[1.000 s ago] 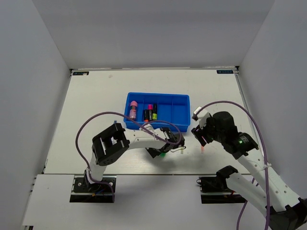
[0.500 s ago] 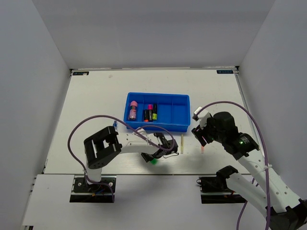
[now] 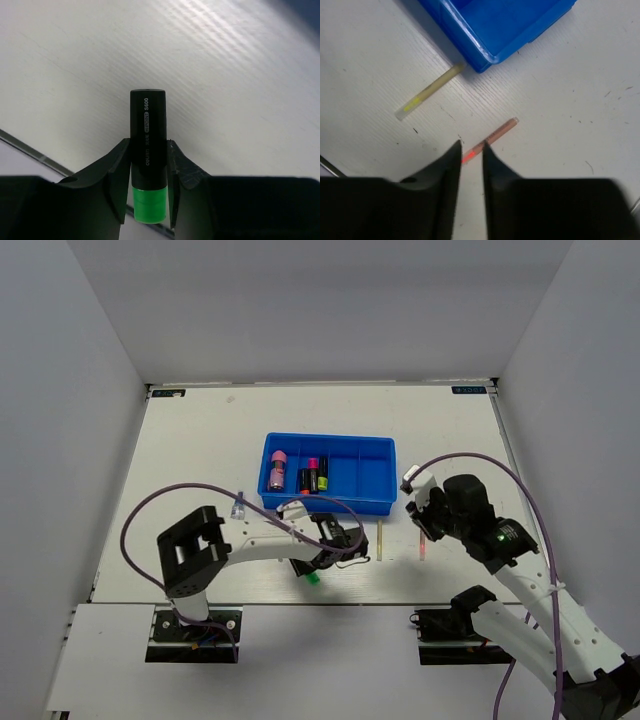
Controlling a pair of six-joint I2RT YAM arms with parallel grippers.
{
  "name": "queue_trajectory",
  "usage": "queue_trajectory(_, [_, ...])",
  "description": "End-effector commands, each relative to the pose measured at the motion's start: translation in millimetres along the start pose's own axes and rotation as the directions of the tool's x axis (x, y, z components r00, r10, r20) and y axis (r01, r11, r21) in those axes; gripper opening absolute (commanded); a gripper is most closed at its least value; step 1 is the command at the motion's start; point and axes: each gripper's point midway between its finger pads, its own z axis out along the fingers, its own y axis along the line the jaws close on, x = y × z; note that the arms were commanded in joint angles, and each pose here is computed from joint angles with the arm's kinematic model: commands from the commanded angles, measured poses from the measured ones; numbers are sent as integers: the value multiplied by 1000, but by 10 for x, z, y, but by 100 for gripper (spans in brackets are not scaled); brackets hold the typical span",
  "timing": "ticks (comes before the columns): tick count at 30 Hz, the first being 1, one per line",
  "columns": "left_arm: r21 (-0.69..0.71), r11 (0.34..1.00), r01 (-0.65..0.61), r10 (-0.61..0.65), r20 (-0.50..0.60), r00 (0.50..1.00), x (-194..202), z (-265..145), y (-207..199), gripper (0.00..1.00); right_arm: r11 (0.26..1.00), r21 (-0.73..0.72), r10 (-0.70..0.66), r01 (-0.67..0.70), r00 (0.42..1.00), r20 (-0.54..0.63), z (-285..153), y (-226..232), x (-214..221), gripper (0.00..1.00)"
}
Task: Sort the stationery into containers
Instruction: Pick up the pen from the center of the board, then place the pen in the storage box.
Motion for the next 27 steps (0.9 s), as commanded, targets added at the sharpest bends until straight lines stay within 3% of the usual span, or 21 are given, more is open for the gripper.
queue_trajectory(1, [165, 980, -113, 99, 88, 991, -478, -526, -145, 0, 1000, -10, 8, -8, 1000, 21, 24, 18, -33, 18])
queue_trajectory(2, [185, 969, -165, 146, 116, 983, -582, -613, -122, 0, 1000, -10, 12, -12, 1000, 19, 26, 18, -26, 2])
queue_trajectory(3, [222, 962, -161, 136, 123, 983, -656, -741, -215, 0, 1000, -10, 17, -17, 1000, 16, 35, 16, -26, 0])
queue_trajectory(12, [316, 891, -326, 247, 267, 932, -1436, -1077, -536, 0, 999, -25, 24, -25, 1000, -11, 92, 40, 28, 3])
queue_trajectory(14, [379, 881, -282, 223, 192, 956, -1595, -961, -706, 0, 999, -27, 27, -28, 999, -22, 113, 43, 47, 11])
queue_trajectory(15, [393, 850, -349, 287, 209, 935, -1638, -891, -811, 0, 999, -27, 26, -27, 999, -24, 118, 45, 51, 13])
queue_trajectory(16, [430, 842, -327, 286, 159, 945, -1707, -834, -884, 0, 999, -25, 27, -28, 999, -26, 120, 39, 56, 15])
queue_trajectory(17, [470, 832, -296, 272, 119, 955, -1800, -777, -976, 0, 999, -27, 28, -29, 999, -30, 125, 40, 60, 15])
queue_trajectory(20, [449, 815, -367, 392, 40, 919, -1876, -379, -1184, 0, 999, -29, 29, -30, 999, -37, 139, 48, 84, 16])
queue_trajectory(22, [509, 790, -343, 381, 32, 924, -2087, -473, -1380, 0, 999, -27, 29, -30, 999, -40, 141, 44, 89, 16])
queue_trajectory(24, [505, 788, -350, 394, 21, 919, -2197, -351, -1485, 0, 999, -21, 29, -30, 998, -47, 160, 33, 103, 16])
queue_trajectory(25, [503, 782, -367, 439, -28, 898, -2070, -187, -1538, 0, 999, -19, 27, -28, 998, -52, 166, 27, 116, 16])
queue_trajectory(27, [529, 772, -352, 423, -15, 906, -2204, -214, -1656, 0, 999, -16, 29, -30, 998, -59, 179, 20, 124, 16])
